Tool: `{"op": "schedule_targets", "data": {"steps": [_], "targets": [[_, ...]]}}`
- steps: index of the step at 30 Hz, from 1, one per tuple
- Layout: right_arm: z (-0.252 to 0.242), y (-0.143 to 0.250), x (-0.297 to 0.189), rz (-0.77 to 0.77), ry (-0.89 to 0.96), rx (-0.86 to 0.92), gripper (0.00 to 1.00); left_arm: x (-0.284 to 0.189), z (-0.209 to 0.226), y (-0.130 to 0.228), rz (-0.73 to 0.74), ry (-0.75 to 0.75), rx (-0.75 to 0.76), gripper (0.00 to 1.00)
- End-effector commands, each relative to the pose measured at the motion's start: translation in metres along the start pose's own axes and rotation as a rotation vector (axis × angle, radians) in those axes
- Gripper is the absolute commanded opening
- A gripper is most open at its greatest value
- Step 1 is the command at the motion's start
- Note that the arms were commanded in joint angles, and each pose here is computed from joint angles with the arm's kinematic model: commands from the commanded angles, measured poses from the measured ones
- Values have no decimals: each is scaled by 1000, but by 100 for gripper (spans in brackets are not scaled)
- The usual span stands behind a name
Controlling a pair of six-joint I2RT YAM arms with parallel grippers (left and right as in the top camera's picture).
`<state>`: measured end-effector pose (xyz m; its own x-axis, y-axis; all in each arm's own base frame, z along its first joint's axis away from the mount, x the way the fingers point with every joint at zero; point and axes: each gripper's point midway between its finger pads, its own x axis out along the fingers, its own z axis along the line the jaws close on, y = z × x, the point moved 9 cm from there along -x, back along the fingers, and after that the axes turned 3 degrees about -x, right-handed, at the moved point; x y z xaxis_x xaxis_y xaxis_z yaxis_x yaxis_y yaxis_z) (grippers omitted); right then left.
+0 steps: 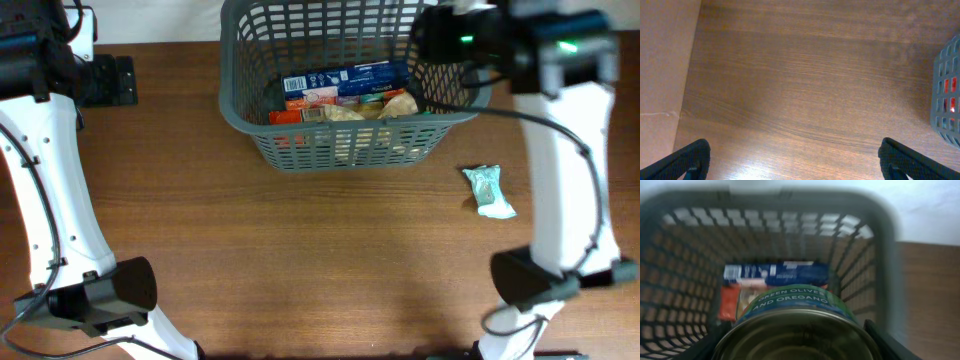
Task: Pack container
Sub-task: 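Lift the tin can and carry it over the basket with the right gripper, then open the right gripper to drop the tin into the basket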
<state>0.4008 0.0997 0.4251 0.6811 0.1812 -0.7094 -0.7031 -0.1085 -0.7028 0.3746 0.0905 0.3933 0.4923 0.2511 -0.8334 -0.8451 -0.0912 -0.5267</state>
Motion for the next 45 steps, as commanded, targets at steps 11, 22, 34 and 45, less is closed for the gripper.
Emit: {"op": "schedule_targets", "data": {"steps": [11, 22, 34, 45], "targets": [[11, 47, 145, 335, -39, -44, 63, -2, 2, 1, -2, 4, -15, 99], [17, 56, 153, 379, -69, -69, 91, -2, 2, 1, -2, 4, -15, 99], [-46, -4, -14, -16, 174, -15, 100, -2, 2, 1, -2, 4, -15, 99], [-213, 43, -99, -70, 383, 456, 99, -2, 2, 1, -2, 4, -15, 99]]}}
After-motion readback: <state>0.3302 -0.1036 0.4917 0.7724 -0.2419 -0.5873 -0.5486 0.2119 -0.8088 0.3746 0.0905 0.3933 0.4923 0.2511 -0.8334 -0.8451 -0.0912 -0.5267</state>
